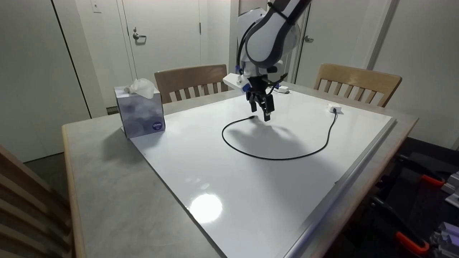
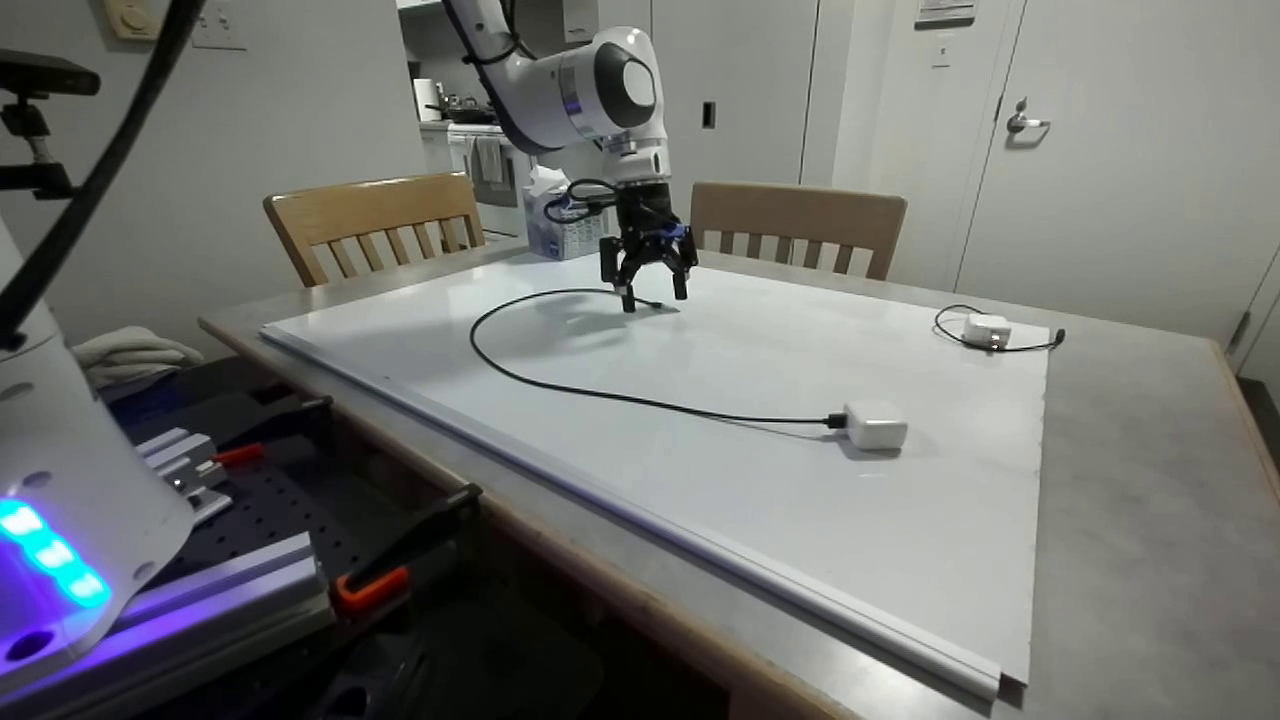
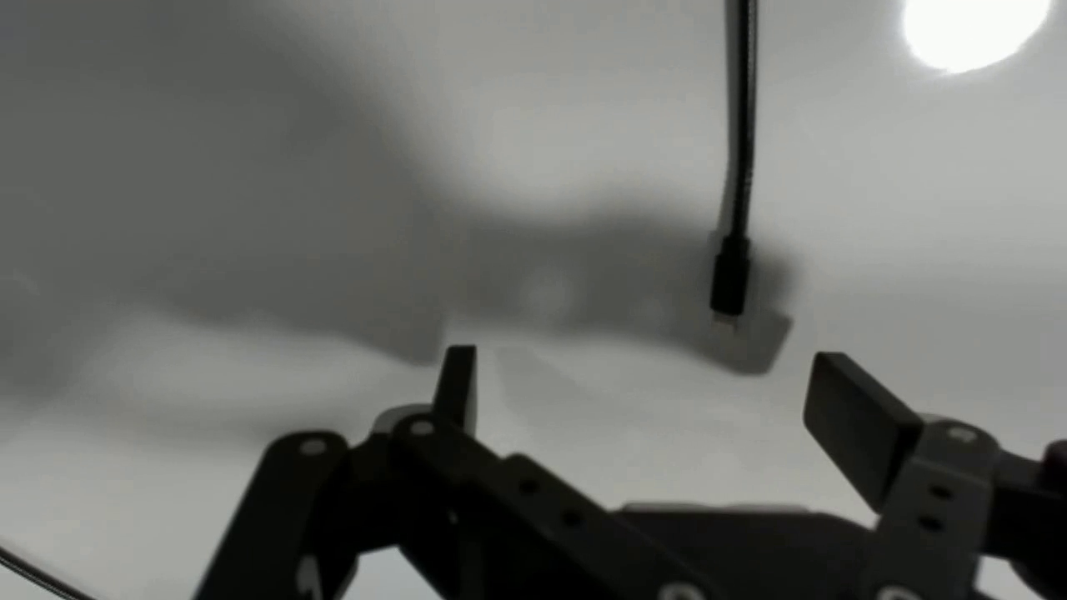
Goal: Lay the charger across the board
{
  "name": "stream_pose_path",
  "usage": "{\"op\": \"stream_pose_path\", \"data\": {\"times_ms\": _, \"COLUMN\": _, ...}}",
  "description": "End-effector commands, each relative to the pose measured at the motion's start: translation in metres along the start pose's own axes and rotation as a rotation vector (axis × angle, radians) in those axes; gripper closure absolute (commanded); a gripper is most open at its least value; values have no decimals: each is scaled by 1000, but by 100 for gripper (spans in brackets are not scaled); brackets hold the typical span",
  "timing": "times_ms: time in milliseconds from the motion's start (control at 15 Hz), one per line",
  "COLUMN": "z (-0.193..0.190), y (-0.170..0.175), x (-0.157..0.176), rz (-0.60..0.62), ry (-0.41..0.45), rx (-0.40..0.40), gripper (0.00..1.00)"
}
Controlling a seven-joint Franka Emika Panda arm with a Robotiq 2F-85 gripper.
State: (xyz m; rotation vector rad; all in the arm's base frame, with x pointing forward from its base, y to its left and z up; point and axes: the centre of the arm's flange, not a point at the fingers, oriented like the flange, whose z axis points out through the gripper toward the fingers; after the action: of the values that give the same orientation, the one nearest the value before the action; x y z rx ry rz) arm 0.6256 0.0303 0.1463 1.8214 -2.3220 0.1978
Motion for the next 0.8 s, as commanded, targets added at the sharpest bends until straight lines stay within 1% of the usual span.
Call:
{"op": "stream_pose_path", "data": {"times_ms": 0, "z": 10, "y": -19, "x": 4, "rz": -32, "ry": -63, "rx": -60, "gripper": 0}}
{"op": "stream_pose_path", "data": {"times_ms": 133, "z": 15, "y": -21, "x": 5, "rz": -36, "ry": -76, "rx": -77, "gripper": 0}}
{"op": "stream_pose_path", "data": {"times_ms": 400, "z": 17, "y": -23, "x": 0, "rz": -29, "ry": -62, "rx": -97, "gripper": 0}}
{"op": "stream_pose_path", "data": {"times_ms": 533, "z": 20, "y": -25, "x": -1, "rz": -14, "ry": -34, "rx": -141, "gripper": 0}}
{"op": "stream_pose_path", "data": {"times_ms": 600, "z": 18, "y": -27, "x": -1, "rz": -20, "ry": -43, "rx": -153, "gripper": 0}}
{"op": "stream_pose_path", "data": {"times_ms": 733, "z": 17, "y": -29, "x": -1, "rz": -23, "ry": -67, "rx": -147, "gripper": 0}}
